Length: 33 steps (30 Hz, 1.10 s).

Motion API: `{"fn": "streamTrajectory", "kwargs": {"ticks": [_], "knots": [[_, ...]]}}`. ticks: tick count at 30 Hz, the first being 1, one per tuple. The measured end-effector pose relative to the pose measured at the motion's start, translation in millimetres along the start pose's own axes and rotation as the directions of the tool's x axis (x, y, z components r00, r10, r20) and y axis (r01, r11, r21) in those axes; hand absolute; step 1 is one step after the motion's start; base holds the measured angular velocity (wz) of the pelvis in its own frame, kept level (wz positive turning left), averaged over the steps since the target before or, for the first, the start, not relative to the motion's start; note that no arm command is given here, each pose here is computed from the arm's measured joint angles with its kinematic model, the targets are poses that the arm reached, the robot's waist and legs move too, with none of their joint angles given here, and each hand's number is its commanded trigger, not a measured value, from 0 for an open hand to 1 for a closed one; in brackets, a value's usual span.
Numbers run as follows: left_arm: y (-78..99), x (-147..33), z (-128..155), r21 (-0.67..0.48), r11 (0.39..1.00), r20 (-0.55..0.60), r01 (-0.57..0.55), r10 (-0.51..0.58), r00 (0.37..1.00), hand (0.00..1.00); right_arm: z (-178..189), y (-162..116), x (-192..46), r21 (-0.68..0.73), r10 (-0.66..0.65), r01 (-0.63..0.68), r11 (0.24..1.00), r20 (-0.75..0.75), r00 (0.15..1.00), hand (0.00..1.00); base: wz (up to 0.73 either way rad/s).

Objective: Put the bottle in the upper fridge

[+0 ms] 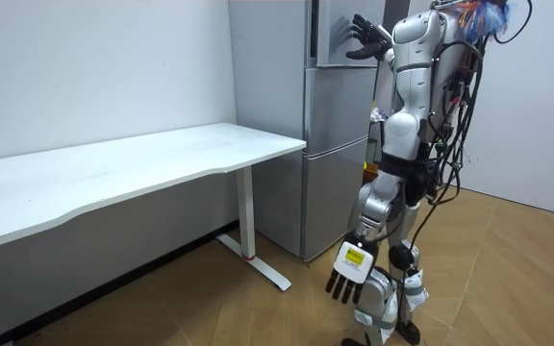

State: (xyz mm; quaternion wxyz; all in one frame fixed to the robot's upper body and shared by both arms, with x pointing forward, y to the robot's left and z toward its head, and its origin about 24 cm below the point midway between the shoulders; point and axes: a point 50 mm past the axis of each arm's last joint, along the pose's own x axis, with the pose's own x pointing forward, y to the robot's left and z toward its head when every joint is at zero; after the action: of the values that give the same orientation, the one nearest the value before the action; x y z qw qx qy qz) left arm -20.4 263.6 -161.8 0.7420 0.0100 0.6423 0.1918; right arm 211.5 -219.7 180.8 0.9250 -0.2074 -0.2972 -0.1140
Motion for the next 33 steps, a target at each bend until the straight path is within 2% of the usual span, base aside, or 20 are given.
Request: {"fn": "streamTrajectory", "kwargs": {"ticks": [18,33], "knots": [[-2.6,0.2,0.7,0.032,0.999,-0.001,0.013,-0.013,1.0,0.0,-1.5,4.7,-0.7,0.032,0.059,-0.059,0.998,-0.01,0.998,0.0,0.0],[-5.1,0.8,8.4,0.144,0.989,0.012,0.021,-0.023,1.0,0.0,-6.8,7.1,2.9,0.027,0.055,-0.054,0.998,-0.02,0.998,0.0,0.01]]}}
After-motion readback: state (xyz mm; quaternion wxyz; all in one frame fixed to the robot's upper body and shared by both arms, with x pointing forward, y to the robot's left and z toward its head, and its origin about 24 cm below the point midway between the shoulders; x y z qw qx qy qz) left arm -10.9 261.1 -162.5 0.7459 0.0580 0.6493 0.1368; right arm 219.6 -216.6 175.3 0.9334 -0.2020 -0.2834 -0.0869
